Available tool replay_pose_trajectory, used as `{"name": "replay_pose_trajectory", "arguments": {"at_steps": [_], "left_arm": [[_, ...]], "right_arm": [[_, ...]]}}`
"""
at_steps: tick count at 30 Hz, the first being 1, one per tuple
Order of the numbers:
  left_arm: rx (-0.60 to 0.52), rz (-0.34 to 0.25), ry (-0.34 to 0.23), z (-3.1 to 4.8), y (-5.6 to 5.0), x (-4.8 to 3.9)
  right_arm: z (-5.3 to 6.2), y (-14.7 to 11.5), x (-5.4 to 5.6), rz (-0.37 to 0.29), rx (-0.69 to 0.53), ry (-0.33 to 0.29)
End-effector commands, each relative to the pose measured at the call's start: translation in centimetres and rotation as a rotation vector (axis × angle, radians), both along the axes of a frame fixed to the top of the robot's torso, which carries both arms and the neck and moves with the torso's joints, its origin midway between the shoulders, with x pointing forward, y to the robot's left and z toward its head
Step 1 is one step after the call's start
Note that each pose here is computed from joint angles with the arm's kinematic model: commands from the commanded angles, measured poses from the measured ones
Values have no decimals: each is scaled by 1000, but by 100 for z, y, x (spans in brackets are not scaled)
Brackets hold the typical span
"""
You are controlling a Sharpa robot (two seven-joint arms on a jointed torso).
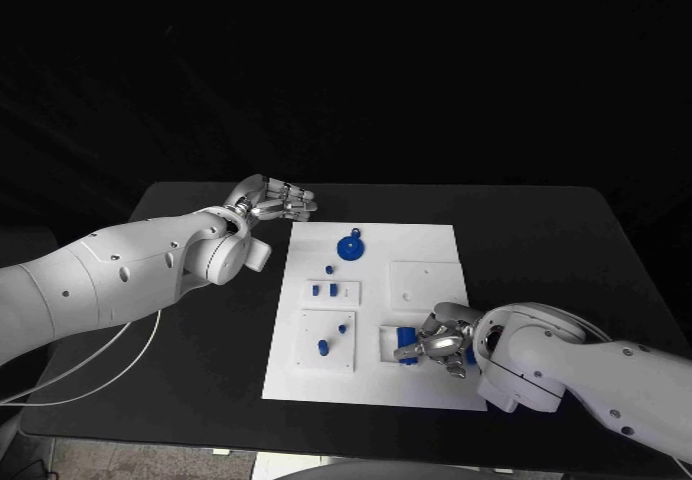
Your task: Assemble the parts on the task board
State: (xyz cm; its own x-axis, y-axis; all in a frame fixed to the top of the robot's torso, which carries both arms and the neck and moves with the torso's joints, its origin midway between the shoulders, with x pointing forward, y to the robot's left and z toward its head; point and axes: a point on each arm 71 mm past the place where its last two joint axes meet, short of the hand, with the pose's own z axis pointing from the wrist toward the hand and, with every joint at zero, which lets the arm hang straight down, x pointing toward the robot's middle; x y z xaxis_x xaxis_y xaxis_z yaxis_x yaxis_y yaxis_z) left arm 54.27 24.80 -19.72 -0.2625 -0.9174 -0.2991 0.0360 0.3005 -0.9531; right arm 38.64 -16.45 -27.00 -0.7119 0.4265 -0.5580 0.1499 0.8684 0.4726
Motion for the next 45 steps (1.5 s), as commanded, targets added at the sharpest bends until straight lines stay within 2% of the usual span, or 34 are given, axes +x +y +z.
{"name": "replay_pose_trajectory", "arguments": {"at_steps": [1, 22, 37, 45], "left_arm": [[-10, -16, 3, 5, -29, -5], [-9, -15, 8, 3, -19, -9], [-8, -15, 11, 0, -14, -9], [-8, -16, 13, -1, -18, -9]], "right_arm": [[-42, 20, -34, 6, -27, 21], [22, 76, -17, 26, -31, -12], [94, 129, -15, 42, -20, -19], [101, 123, 20, 68, -46, -15]]}}
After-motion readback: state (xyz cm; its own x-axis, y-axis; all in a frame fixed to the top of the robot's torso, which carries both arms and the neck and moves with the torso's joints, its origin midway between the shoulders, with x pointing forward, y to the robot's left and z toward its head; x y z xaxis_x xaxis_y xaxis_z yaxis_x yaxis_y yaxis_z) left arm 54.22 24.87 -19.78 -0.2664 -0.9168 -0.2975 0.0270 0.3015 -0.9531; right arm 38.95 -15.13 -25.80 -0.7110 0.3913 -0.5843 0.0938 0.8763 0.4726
